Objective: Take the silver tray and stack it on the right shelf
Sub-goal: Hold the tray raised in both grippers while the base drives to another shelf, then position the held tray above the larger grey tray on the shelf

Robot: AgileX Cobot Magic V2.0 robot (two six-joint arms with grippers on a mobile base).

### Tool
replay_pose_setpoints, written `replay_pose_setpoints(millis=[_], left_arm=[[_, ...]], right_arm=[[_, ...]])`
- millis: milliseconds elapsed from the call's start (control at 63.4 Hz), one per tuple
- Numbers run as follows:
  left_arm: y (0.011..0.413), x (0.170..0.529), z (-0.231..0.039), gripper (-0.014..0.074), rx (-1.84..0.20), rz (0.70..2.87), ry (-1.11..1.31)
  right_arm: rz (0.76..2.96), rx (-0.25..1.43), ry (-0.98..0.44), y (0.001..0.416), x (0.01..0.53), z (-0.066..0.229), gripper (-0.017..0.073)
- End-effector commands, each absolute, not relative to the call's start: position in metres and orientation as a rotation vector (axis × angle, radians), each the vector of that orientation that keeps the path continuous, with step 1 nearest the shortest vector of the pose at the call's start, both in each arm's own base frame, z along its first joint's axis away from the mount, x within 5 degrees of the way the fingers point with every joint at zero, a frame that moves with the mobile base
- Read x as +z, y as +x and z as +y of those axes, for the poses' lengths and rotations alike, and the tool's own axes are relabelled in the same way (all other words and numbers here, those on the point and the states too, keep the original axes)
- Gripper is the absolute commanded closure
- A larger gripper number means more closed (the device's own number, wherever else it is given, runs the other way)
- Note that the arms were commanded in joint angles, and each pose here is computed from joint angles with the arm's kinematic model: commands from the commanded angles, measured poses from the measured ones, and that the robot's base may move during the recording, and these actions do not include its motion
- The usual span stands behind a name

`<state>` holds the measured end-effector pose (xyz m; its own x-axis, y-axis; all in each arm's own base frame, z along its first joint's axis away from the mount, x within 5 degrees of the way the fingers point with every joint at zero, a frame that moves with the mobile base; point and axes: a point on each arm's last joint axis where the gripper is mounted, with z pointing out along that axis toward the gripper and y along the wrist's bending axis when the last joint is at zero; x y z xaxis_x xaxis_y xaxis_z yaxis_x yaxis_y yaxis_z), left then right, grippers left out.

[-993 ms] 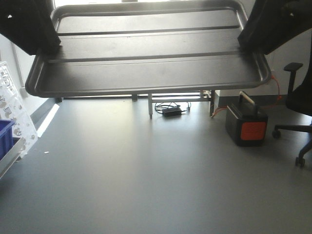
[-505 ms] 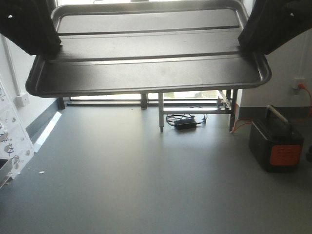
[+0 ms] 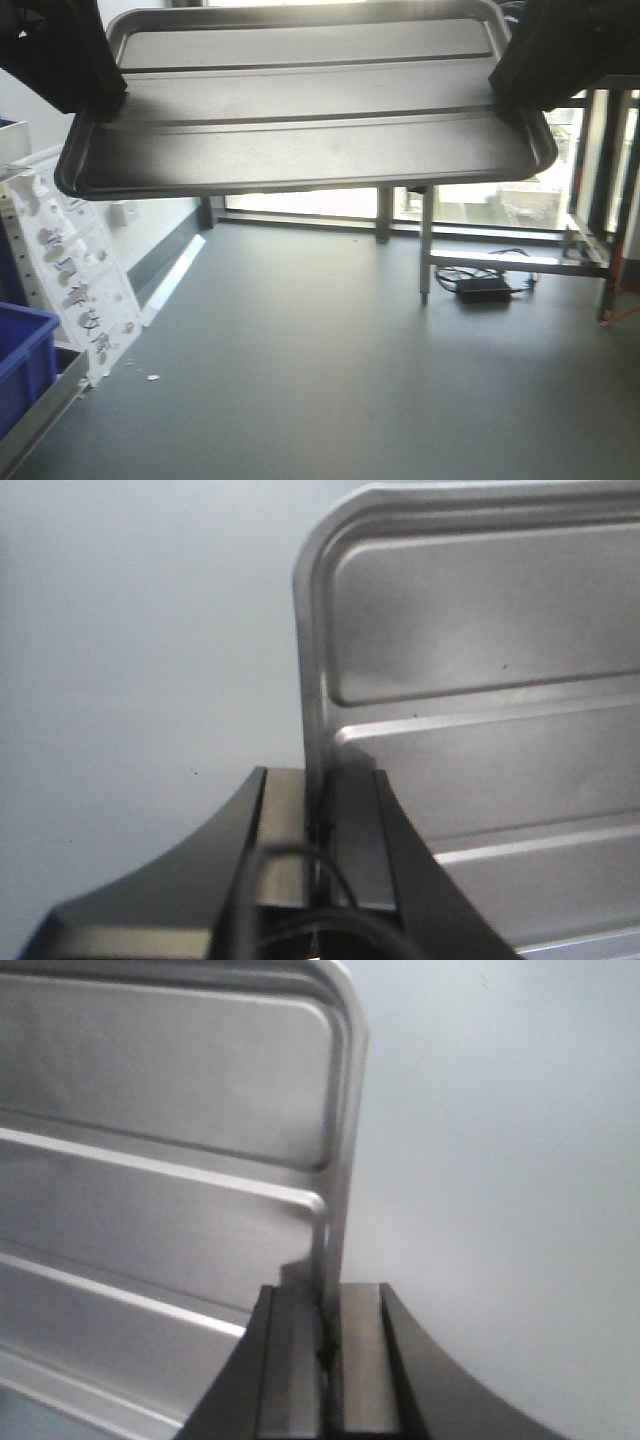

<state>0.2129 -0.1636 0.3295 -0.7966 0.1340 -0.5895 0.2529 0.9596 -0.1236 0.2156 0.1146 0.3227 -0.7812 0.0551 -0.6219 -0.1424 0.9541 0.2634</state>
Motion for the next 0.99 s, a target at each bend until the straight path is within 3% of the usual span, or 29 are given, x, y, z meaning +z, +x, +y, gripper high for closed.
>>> replay_pose_setpoints(millis=[0, 978], left_arm=[[0.2109, 0.3438, -0.1558, 0.0686, -0.192, 2.442, 0.317], [0.2109, 0.3438, -0.1558, 0.0686, -0.192, 2.442, 0.317]], right_arm=[[2.328, 0.368, -0.092, 0.2177, 0.3408, 0.1094, 0.0503], [2.329, 0.367, -0.092, 0.2176, 0.3407, 0.1094, 0.0503]])
